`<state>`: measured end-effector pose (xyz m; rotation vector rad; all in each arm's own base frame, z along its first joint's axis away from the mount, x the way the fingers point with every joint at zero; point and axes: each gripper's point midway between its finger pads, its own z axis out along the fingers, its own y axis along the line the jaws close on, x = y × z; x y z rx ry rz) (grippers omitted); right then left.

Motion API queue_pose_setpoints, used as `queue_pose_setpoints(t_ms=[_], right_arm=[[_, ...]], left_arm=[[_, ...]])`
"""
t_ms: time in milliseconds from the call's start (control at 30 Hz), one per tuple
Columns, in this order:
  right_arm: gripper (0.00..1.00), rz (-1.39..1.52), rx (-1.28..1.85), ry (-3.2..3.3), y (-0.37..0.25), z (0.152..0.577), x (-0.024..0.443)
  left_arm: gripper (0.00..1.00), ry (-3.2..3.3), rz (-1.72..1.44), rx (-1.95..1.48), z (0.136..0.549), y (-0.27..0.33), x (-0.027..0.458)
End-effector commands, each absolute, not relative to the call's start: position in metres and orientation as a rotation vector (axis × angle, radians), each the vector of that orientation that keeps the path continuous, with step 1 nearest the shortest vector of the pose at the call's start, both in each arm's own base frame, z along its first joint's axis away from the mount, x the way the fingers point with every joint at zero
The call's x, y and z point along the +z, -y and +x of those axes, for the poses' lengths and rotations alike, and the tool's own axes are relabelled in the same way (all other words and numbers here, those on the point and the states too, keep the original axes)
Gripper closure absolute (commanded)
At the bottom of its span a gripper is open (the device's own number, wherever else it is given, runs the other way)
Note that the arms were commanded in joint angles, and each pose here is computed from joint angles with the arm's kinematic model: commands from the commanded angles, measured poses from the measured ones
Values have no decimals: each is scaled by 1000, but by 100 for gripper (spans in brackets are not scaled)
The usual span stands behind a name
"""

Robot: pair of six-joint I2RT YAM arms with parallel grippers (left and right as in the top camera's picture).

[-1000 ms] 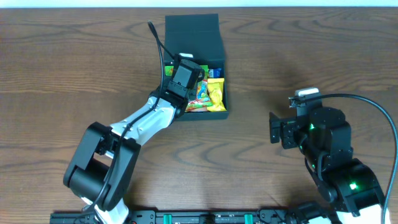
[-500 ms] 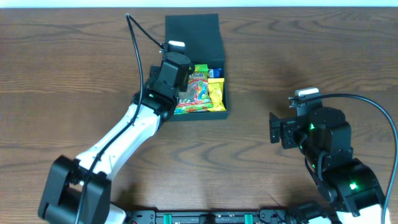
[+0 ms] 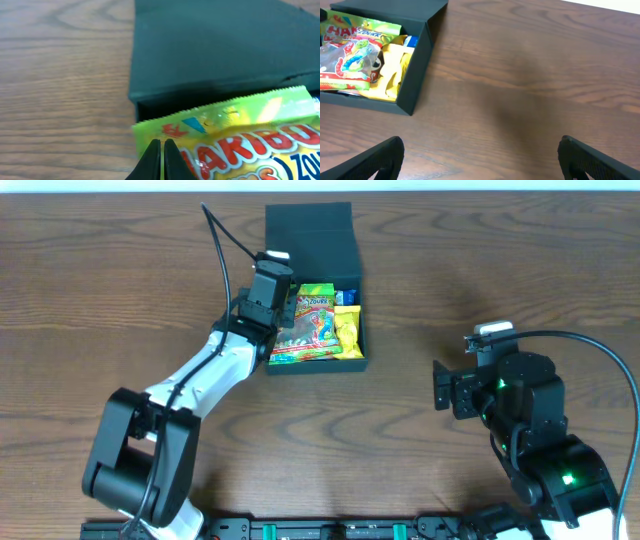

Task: Pack container
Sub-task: 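Push the Haribo bag down into the box front with the left gripper, then press the Haribo bag flat inside the box and open the left gripper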

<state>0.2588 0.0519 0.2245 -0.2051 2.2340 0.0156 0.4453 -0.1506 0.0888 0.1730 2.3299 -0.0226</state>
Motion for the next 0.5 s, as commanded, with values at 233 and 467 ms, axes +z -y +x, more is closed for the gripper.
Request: queue_pose_setpoints(t_ms=[233,467], right_arm=[[1,-209,5,-2237,-49,259,223],[1,-209,4,-2237,-49,259,223]], left_arm=[[94,-2391,214,-61,444,158,57],[94,-2384,217,-41,448,162,45]])
